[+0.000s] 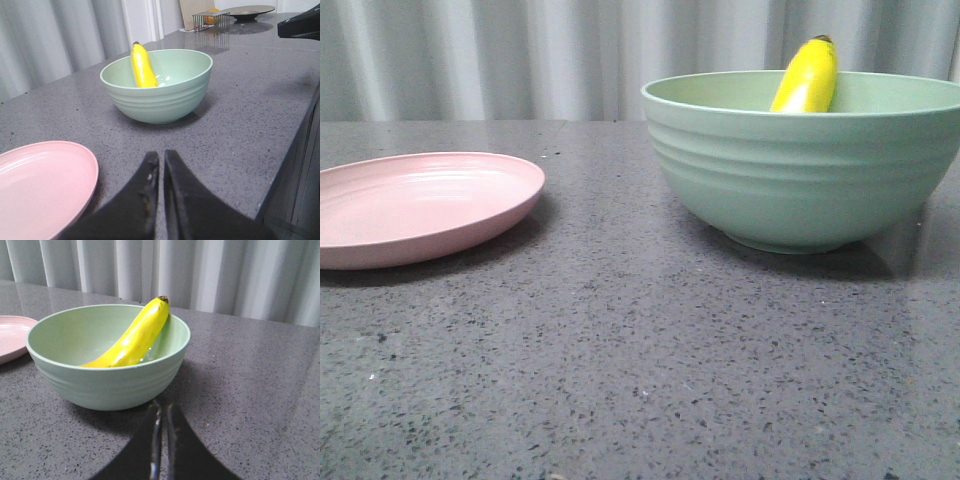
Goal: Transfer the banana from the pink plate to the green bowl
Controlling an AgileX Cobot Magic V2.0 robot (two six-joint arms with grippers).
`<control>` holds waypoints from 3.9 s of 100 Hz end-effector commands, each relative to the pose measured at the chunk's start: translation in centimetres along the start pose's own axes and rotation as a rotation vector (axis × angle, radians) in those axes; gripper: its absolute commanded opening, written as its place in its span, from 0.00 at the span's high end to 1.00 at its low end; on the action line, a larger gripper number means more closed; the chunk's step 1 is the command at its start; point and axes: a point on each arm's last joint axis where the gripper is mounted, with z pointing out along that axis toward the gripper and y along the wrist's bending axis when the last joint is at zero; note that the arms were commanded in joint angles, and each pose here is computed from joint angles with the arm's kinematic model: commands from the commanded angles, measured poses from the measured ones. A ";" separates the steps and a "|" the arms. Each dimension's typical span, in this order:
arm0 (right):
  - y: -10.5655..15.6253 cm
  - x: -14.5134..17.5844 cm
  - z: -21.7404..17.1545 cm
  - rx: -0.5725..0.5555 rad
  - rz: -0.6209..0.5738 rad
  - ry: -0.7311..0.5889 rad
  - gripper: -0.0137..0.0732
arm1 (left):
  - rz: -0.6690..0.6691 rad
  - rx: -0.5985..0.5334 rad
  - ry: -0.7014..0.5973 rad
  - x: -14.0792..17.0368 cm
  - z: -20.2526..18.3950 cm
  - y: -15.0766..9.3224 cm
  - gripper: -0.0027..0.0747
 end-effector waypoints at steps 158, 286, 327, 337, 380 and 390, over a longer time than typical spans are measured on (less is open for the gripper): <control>-0.2 -1.4 -0.5 0.024 -0.019 -0.109 0.92 | -0.132 -0.866 0.076 9.9 -1.5 3.7 0.99; -1.1 3.8 2.0 0.280 0.046 -0.381 0.93 | -0.125 -0.867 0.072 9.8 -1.5 3.7 0.99; -1.3 8.2 2.5 0.323 0.124 0.092 0.93 | -0.124 -0.868 0.070 9.8 -1.5 3.7 0.99; -1.3 8.5 2.5 0.323 0.130 0.129 0.93 | -0.124 -0.868 0.070 9.8 -1.5 3.7 0.99; -1.3 8.5 2.5 0.323 0.130 0.131 0.93 | -0.123 -0.868 0.069 9.8 -1.5 3.7 0.99; -1.3 8.5 2.5 0.323 0.130 0.131 0.93 | -0.123 -0.868 0.069 9.8 -1.5 3.7 0.99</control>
